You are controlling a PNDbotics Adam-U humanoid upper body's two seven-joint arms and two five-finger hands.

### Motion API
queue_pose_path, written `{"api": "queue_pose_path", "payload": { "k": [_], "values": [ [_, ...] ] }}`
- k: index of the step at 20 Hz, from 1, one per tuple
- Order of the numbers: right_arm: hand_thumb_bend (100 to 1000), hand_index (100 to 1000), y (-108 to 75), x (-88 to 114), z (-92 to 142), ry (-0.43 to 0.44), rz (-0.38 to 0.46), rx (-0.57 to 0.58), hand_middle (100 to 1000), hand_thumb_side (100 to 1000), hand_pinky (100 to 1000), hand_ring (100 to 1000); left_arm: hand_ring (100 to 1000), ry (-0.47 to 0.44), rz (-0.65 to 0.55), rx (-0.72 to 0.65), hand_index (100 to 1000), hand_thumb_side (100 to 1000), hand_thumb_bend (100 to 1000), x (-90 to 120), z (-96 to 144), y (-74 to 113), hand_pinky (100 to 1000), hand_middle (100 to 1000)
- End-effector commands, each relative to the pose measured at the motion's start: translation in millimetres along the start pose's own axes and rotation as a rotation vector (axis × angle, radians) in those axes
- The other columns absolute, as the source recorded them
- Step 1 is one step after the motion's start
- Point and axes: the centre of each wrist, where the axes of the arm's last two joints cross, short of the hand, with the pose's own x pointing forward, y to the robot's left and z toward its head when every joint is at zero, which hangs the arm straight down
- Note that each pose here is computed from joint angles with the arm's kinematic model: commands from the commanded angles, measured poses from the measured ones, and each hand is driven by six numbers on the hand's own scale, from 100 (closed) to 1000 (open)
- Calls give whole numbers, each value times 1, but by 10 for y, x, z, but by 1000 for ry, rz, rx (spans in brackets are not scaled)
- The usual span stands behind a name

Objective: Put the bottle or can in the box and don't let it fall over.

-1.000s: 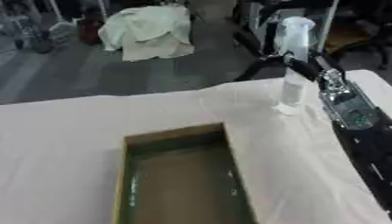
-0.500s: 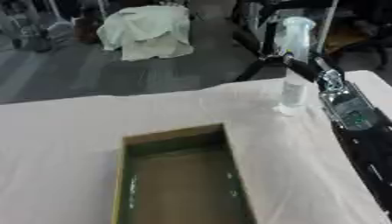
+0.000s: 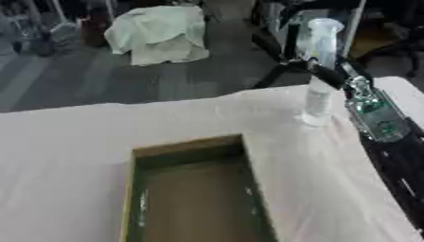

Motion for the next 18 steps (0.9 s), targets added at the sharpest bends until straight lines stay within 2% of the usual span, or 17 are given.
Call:
{"api": "queue_pose_path", "payload": {
  "k": [1, 18],
  "values": [
    [100, 1000, -215, 173, 12, -47, 8, -45, 1000, 633, 1000, 1000, 823, -9, -23, 5, 787, 938, 100, 37, -5, 48, 1000, 907],
    [100, 1000, -292, 199, 23, -56, 0, -58, 1000, 643, 1000, 1000, 822, -14, -31, 2, 788, 941, 100, 49, -11, 46, 1000, 907]
  ]
}}
